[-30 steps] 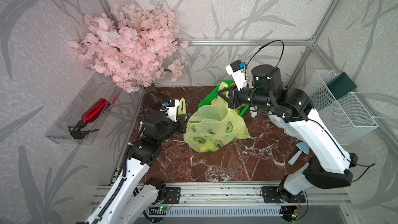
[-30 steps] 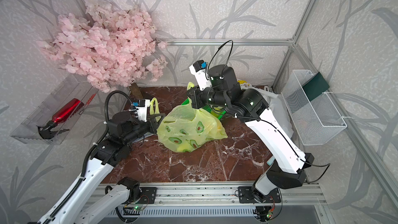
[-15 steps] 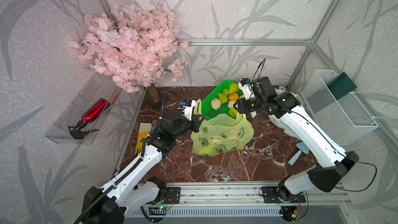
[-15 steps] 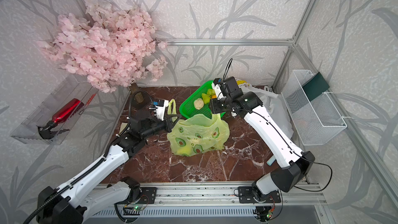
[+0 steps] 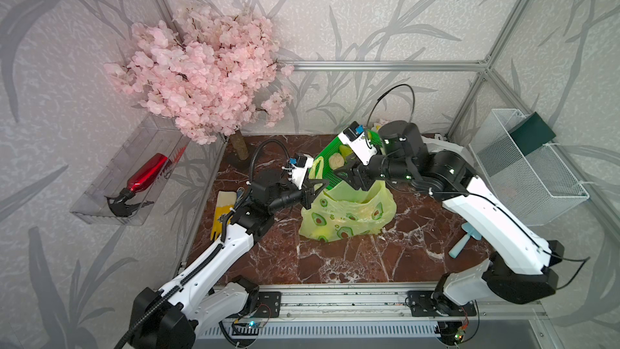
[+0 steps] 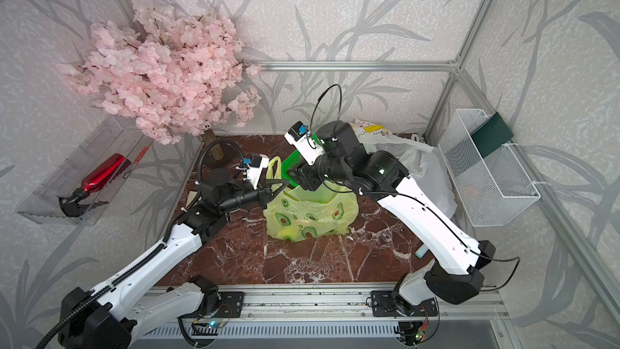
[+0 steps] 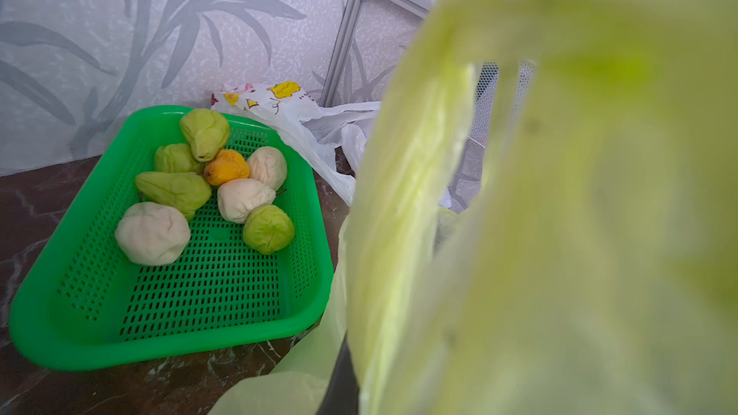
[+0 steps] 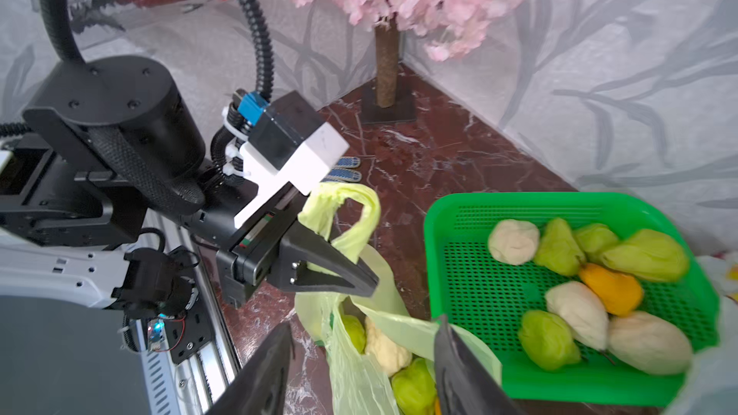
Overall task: Place the pears into plastic bags & tie knots
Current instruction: Tie the plastic bag at the center of the board.
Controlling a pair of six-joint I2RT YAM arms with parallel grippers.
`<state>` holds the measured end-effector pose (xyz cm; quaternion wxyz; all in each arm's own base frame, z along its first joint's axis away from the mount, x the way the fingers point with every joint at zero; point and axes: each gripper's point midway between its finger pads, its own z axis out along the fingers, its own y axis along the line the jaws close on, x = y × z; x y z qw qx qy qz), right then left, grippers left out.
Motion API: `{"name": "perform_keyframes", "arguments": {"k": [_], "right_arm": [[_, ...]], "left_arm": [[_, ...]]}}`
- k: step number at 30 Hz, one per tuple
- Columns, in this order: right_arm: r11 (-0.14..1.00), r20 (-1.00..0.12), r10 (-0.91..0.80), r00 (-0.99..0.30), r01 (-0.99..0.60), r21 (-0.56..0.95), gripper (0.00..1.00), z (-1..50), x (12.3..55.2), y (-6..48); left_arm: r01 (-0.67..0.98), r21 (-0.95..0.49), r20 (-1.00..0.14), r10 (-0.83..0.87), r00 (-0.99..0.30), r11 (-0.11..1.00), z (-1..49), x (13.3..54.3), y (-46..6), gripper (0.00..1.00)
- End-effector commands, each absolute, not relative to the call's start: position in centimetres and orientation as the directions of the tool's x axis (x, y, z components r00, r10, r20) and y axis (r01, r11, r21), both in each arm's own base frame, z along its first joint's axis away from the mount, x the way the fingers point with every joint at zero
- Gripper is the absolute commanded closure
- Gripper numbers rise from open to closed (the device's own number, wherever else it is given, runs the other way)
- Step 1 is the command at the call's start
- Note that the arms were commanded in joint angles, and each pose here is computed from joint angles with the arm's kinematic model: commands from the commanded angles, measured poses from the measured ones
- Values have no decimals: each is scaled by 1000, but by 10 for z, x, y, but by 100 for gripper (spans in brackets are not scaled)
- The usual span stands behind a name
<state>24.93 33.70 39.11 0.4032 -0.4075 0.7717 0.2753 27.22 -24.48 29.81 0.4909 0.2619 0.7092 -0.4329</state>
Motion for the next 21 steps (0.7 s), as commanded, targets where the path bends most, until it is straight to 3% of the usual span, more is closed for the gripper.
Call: {"name": "perform_keyframes", "arguments": {"k": [1,11,14,18,21], "right_arm": [[328,-882,-391,-263,-935,133,38,393,242,365],[244,-872,-395,-291,-948,206,40,385,261,376],[195,-876,-372,-307,-949,249,52,390,261,380],[180,-873,-319,-370,-927,328,80,398,265,377],[229,-856,-237,-460,-882,411,89,407,277,368]], "left_arm": [[872,-292,-954,-53,-296,392,323,261,-253,100],[893,-284,-955,-25,-294,350,321,257,-256,100],[894,-290,-953,-18,-302,343,318,258,-257,100],[864,-297,-951,-46,-305,406,321,269,-246,99],[822,-296,-952,-81,-295,486,323,278,-230,71]]}}
